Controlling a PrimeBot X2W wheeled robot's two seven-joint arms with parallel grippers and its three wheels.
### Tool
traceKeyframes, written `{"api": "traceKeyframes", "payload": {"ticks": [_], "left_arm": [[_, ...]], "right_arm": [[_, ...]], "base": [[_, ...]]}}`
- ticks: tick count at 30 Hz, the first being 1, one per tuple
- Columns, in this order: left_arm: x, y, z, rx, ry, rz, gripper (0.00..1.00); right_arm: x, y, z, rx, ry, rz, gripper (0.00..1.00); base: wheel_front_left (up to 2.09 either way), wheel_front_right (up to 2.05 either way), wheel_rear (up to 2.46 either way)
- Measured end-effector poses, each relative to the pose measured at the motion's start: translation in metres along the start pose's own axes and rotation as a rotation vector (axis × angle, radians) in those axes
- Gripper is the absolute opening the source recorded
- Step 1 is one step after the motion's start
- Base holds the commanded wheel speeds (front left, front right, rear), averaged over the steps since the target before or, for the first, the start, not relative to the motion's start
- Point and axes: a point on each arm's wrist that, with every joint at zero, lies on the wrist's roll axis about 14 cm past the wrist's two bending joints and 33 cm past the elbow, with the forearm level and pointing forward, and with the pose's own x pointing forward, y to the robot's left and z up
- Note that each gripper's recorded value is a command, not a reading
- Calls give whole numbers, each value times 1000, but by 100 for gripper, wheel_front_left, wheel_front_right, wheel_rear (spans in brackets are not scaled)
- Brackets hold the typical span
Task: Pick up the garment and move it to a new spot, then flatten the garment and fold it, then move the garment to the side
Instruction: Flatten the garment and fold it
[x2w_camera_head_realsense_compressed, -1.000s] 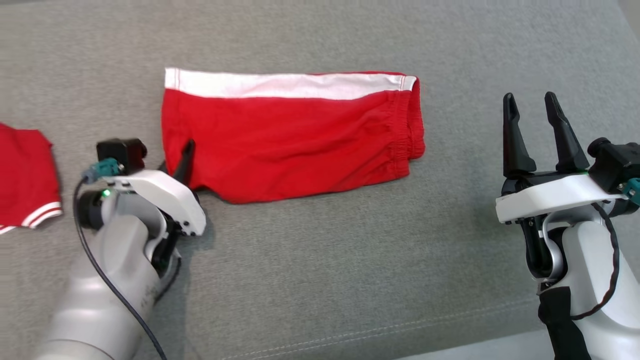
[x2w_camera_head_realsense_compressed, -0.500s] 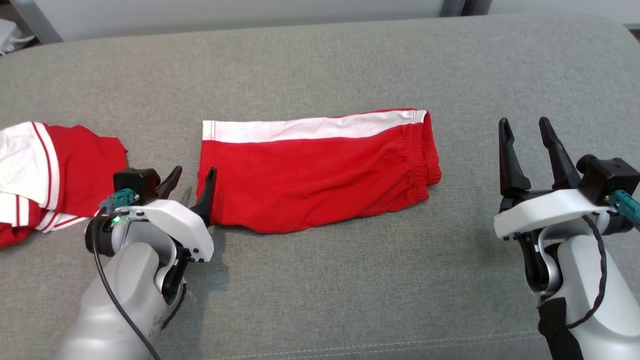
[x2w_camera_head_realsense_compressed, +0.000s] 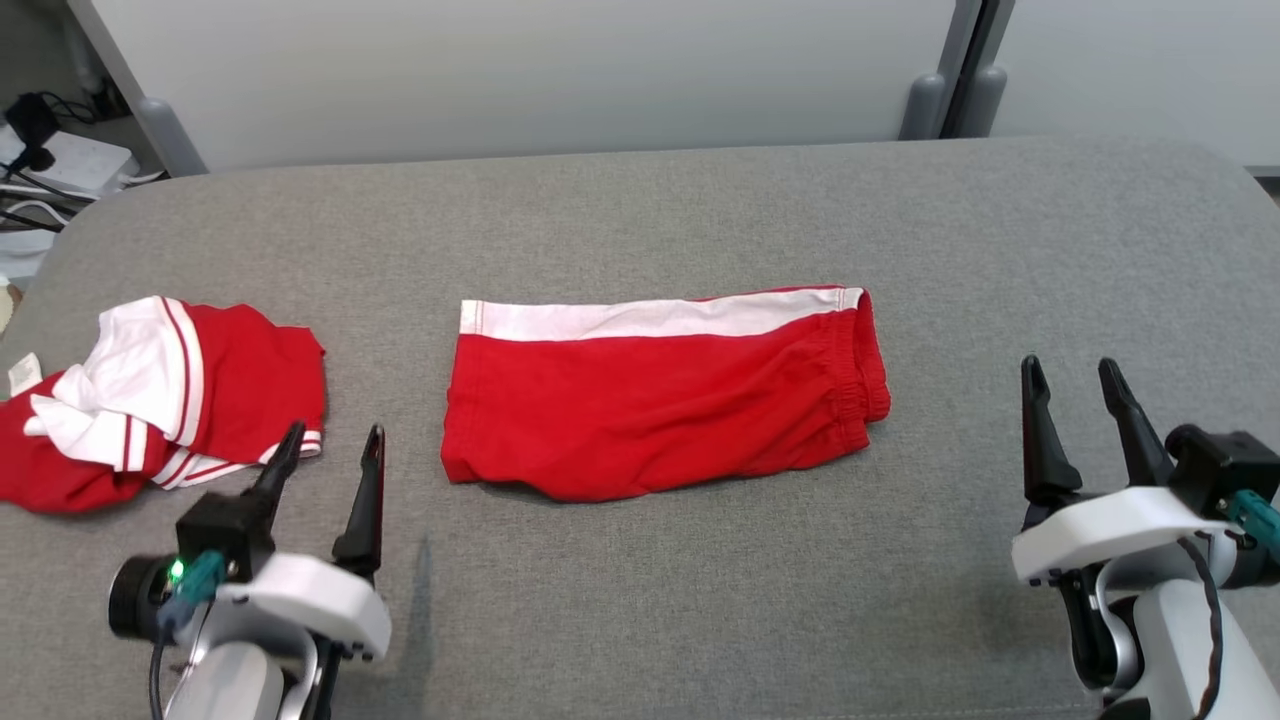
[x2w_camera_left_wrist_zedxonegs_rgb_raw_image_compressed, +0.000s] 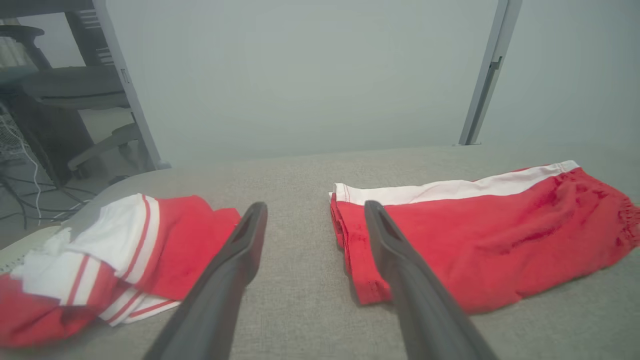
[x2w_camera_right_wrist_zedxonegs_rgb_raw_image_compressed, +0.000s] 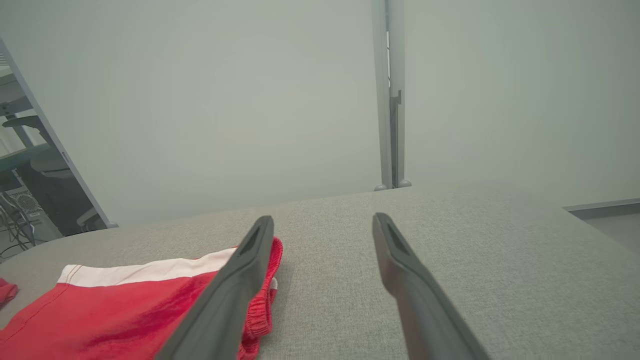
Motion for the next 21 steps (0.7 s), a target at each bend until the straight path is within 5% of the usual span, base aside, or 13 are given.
{"api": "traceKeyframes", "payload": {"ticks": [11, 21], "left_arm": [[-40, 16, -20, -32, 22, 67, 100], [-42, 44, -18, -51, 13, 147, 100]], "right_arm": [[3, 19, -33, 31, 84, 45, 100], [70, 65, -68, 94, 186, 124, 100]], "base": [[0, 0, 0], [0, 0, 0]]}}
